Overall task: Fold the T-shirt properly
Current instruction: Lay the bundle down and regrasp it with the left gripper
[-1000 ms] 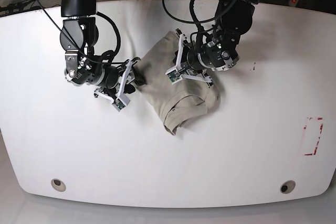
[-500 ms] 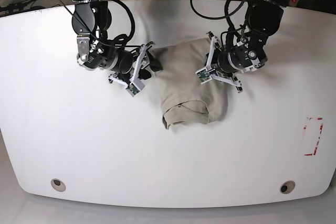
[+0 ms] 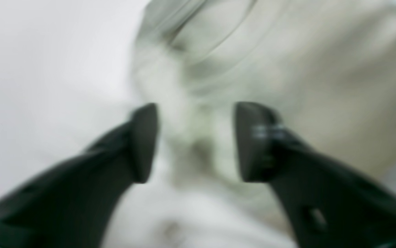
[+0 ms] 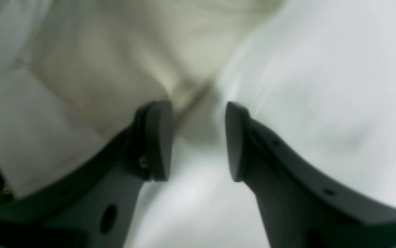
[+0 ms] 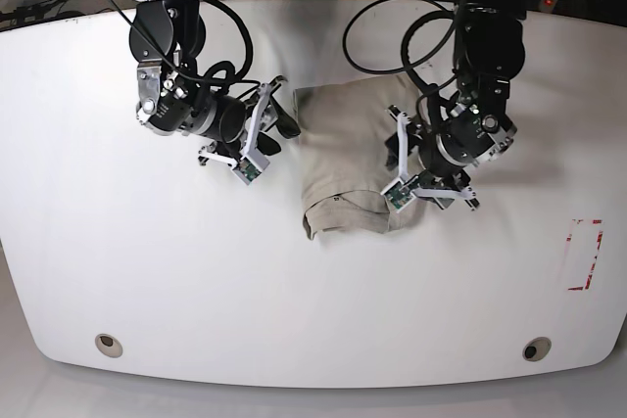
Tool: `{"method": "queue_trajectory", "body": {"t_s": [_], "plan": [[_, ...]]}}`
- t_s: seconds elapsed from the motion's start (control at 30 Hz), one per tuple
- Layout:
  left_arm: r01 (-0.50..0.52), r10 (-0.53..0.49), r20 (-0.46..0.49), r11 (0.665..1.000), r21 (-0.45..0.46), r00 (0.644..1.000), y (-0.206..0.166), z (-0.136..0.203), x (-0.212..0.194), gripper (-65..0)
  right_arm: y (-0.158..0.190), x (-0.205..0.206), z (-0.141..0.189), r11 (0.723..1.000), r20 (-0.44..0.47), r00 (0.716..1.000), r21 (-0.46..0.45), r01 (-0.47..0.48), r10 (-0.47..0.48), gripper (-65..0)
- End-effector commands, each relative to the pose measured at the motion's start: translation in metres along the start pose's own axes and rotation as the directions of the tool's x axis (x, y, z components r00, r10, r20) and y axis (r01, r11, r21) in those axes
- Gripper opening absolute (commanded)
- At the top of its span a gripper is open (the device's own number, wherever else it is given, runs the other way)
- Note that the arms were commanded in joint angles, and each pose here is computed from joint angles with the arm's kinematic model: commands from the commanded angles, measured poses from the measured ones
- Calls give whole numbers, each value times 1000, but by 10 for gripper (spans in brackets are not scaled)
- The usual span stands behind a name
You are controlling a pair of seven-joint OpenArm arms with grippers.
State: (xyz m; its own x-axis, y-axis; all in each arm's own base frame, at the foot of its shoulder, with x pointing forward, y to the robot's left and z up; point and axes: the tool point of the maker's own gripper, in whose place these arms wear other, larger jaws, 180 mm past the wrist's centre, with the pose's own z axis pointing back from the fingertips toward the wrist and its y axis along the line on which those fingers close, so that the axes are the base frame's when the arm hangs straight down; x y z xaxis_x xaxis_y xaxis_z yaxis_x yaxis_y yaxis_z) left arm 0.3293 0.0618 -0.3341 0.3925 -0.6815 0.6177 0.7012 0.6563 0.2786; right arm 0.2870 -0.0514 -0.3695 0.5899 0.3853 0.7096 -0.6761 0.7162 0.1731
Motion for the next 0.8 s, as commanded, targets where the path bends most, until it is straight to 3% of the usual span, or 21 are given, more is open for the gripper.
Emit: {"method": "queue_trajectory", "body": {"t_s": [0.0, 0.17, 0.3, 0.4, 0.57, 0.7, 0.77], "plan": [[-39, 40, 122, 999, -8, 992, -7, 1, 35, -235, -6, 15, 6, 1000, 43, 999, -18, -20, 21, -419], [-278, 274, 230, 960, -16, 934, -23, -16, 64, -203, -22, 11, 12, 998, 53, 998, -56, 26, -23, -419], [-451, 425, 297, 892, 22, 855, -27, -26, 70, -199, -41, 4, 15, 993, 55, 996, -86, 81, -76, -419], [-522, 470, 329, 849, 88, 819, -22, -32, 58, -197, -49, 5, 16, 990, 60, 994, -98, 97, -92, -419], [-445, 397, 309, 890, 102, 864, -61, -52, 45, -196, -52, 6, 18, 990, 59, 995, -105, 91, -85, -419], [-437, 394, 254, 888, 141, 883, -78, -74, 10, -193, -53, 10, 19, 990, 66, 995, -108, 88, -81, -419], [-427, 400, 183, 893, 145, 898, -90, -89, -22, -174, -52, 11, 18, 990, 70, 994, -105, 89, -82, -419]]}}
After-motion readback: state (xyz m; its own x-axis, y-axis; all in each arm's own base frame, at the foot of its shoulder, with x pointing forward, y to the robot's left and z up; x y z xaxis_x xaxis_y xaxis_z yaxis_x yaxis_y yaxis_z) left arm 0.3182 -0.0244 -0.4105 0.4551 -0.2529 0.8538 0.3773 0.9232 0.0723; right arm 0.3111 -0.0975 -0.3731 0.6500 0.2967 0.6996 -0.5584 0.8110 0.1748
